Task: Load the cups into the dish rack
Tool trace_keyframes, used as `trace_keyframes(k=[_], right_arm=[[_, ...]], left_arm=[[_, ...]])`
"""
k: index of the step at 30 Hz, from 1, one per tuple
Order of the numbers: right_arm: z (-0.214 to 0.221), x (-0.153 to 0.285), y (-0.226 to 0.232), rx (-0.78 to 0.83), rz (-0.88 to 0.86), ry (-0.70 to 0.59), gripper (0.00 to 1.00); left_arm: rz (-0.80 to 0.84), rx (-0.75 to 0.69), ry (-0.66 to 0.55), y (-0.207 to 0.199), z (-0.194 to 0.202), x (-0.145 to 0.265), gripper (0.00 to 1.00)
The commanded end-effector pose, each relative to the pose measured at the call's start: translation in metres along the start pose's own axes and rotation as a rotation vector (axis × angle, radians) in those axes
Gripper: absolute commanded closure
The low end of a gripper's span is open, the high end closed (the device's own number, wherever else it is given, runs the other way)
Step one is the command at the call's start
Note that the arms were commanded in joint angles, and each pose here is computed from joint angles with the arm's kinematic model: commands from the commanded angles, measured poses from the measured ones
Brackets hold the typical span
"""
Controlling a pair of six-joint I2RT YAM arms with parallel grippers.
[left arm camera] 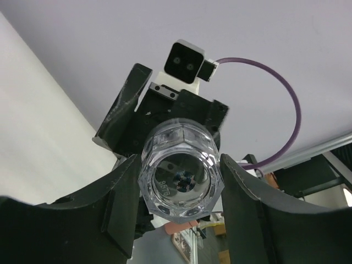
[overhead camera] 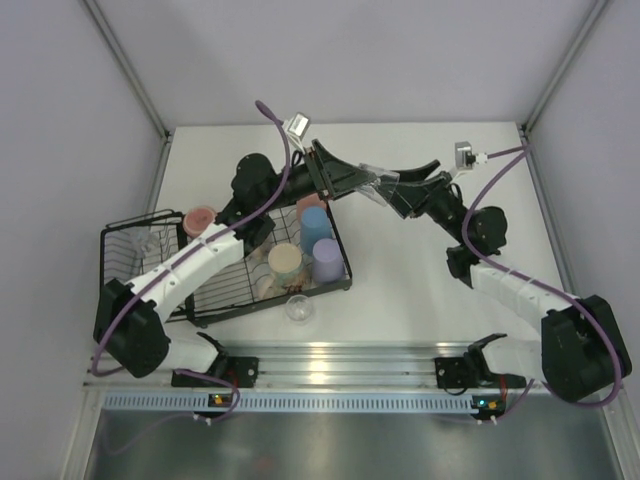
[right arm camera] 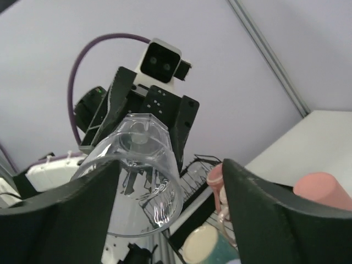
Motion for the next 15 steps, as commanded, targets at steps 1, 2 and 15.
trace_keyframes(k=[1, 2, 15], right_arm=[[0.007, 0.002, 0.006, 0.042, -0.015, 0.051, 0.21], [0.015, 0.006, -0.004, 0.035, 0.027, 0.085, 0.13], [0.01, 0.042, -0.054, 0.133, 0.508, 0.108, 0.01]], left_arm=[[-0.041, -0.13, -0.027, -0.009, -0.01, 0.003, 1.0], [-0.084, -0.147, -0.053, -0.007, -0.014, 0.005, 1.0], [-0.938, -0.422, -0.309, 0.034, -0.083, 0.13, 1.0]])
Point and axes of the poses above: each gripper's point midway between its finger pads, its own x axis back along the fingers, its own y axis along the line the jaws close on, z = x × y, the point moved 2 cm from there along x, back along the fingers, and after that the axes turned 5 degrees about -x, right-handed, at the moved point
